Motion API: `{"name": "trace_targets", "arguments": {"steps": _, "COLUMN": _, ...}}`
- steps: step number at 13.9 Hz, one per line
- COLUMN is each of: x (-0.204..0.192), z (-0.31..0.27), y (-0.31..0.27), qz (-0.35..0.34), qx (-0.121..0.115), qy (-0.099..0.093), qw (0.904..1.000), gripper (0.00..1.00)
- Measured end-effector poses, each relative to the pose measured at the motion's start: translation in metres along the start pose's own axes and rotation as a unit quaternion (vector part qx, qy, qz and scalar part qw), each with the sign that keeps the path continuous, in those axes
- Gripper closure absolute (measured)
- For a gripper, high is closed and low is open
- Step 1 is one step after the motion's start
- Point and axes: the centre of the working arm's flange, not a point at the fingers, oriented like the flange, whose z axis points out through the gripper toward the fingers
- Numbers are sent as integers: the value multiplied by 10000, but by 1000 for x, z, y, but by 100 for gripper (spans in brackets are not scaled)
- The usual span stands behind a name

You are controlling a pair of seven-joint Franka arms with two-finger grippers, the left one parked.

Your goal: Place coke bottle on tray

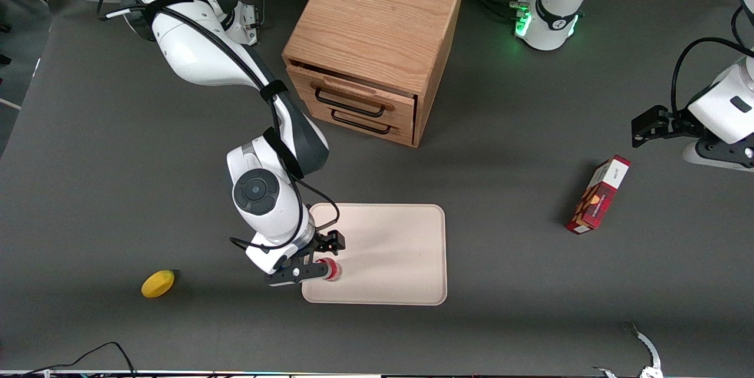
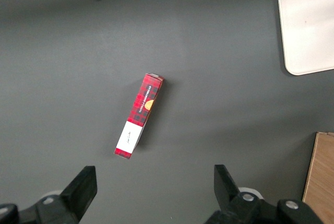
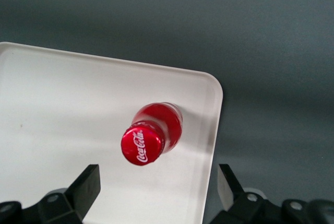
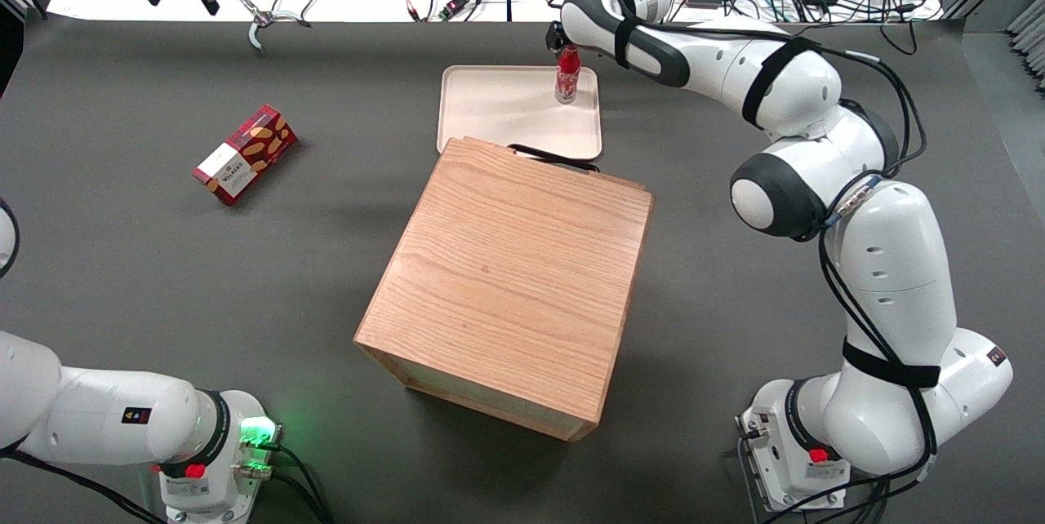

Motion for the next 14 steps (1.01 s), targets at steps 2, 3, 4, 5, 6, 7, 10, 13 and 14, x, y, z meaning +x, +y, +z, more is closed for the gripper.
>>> {"name": "trace_targets", "arguments": {"steps": 2, "x": 0, "z": 0, "y": 0, "qz": 3, "qx": 0, "qy": 1, "qw": 10000, "gripper": 0}}
{"name": "trace_targets", "arguments": {"steps": 3, "x": 0, "z": 0, "y": 0, "qz": 4, "qx": 1, "qy": 1, "qw": 10000, "gripper": 0}}
{"name": "trace_targets", "arguments": {"steps": 4, "x": 0, "z": -1, "y": 0, "qz": 7, "qx": 3, "qy": 8, "qw": 10000, "gripper": 0}}
{"name": "trace_targets", "arguments": {"steps": 5, "x": 1, "z": -3, "y": 0, "qz": 10, "qx": 6, "qy": 16, "qw": 10000, "gripper": 0}}
{"name": "trace_targets", "arguments": {"steps": 6, "x": 2, "z": -9, "y": 0, "qz": 19, "qx": -1, "qy": 1, "qw": 10000, "gripper": 0}}
{"name": "trace_targets", "arguments": {"steps": 7, "x": 2, "z": -19, "y": 1, "qz": 44, "qx": -10, "qy": -38, "qw": 10000, "gripper": 0}}
{"name": "trace_targets", "arguments": {"steps": 10, "x": 4, "z": -74, "y": 14, "qz": 163, "qx": -60, "qy": -166, "qw": 9997, "gripper": 0}}
{"name": "trace_targets", "arguments": {"steps": 13, "x": 0, "z": -136, "y": 55, "qz": 415, "qx": -197, "qy": -485, "qw": 9978, "gripper": 0}}
{"name": "trace_targets", "arguments": {"steps": 14, "x": -2, "z": -153, "y": 71, "qz": 519, "qx": -210, "qy": -547, "qw": 9969, "gripper": 0}}
